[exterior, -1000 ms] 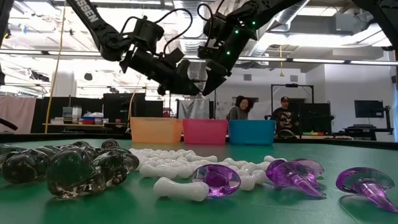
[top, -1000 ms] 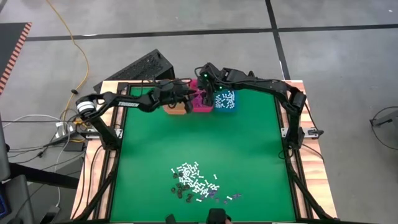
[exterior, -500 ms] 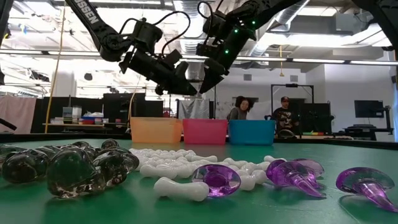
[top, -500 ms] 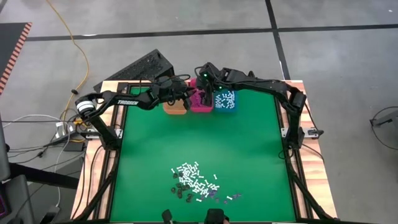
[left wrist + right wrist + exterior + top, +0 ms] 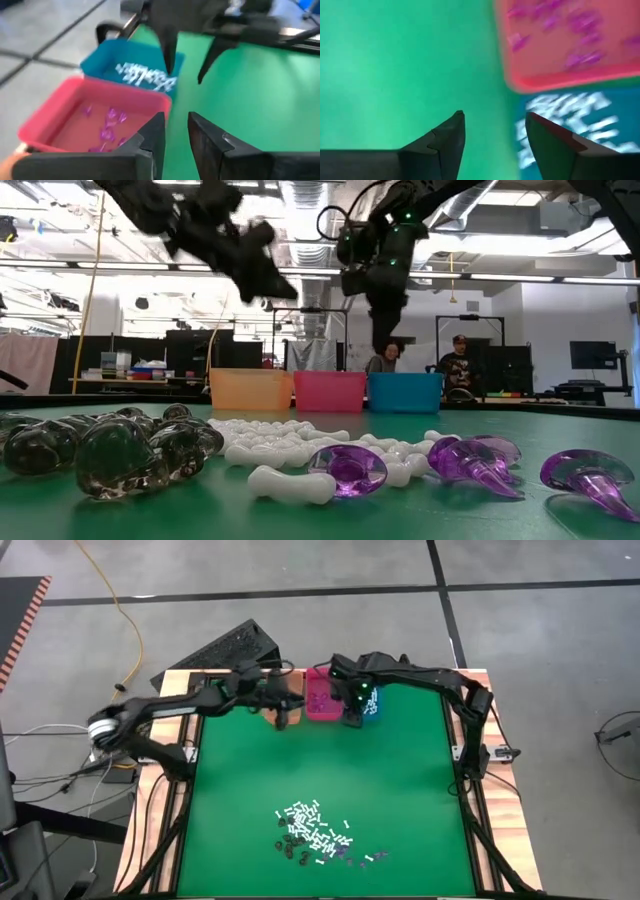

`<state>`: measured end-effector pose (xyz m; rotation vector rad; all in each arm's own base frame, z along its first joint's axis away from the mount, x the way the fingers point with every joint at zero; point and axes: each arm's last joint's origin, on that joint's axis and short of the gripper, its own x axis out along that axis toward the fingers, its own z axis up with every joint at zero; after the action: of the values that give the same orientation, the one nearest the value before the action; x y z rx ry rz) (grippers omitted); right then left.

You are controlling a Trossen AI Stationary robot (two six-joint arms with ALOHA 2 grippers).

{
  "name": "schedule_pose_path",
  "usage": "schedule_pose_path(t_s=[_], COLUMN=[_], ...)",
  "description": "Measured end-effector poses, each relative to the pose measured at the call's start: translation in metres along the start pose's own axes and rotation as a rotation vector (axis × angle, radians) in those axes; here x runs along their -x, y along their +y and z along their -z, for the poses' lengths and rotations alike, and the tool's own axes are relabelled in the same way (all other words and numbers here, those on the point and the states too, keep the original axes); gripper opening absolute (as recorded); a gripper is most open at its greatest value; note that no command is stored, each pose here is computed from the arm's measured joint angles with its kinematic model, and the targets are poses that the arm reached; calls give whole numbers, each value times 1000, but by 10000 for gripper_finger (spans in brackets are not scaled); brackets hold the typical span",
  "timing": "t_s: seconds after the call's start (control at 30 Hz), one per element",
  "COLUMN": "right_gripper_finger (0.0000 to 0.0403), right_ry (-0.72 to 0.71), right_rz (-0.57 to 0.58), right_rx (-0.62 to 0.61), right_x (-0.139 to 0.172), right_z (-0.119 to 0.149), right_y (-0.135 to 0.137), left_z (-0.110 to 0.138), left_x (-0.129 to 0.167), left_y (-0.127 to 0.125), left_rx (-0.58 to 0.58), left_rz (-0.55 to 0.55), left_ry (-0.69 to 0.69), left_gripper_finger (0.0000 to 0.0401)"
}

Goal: Sort Halloween decoration
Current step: Put the violet witch hat toy into the red bin

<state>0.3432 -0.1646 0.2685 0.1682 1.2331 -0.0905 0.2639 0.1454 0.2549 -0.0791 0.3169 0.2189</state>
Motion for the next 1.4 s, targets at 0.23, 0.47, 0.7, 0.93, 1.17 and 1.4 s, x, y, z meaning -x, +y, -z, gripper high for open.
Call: schedule_pose_path(t_s=[0.23, 0.47, 0.7, 0.93, 1.17, 1.4], right_gripper_finger=[215, 204, 199, 198, 198, 198], right_ry=[-100, -340, -498, -711, -680, -466], right_rz=[-140, -72, -67, -243, -391, -438], right_rx=[2, -100, -189, -294, -309, -268], right_x=[67, 163, 152, 79, 19, -19], right_z=[21, 81, 153, 191, 194, 197], right_y=[25, 68, 125, 160, 198, 254], left_z=[-37, -27, 5, 20, 23, 25], left_x=[81, 141, 166, 173, 171, 165], left_y=[-47, -83, -100, -114, -125, -131], left_rx=[-118, -103, 8, 75, 64, 51], left_rz=[27, 27, 43, 87, 77, 59], left_ry=[-138, -214, -260, -266, -260, -233], left_gripper_finger=[31, 6, 0, 0, 0, 0])
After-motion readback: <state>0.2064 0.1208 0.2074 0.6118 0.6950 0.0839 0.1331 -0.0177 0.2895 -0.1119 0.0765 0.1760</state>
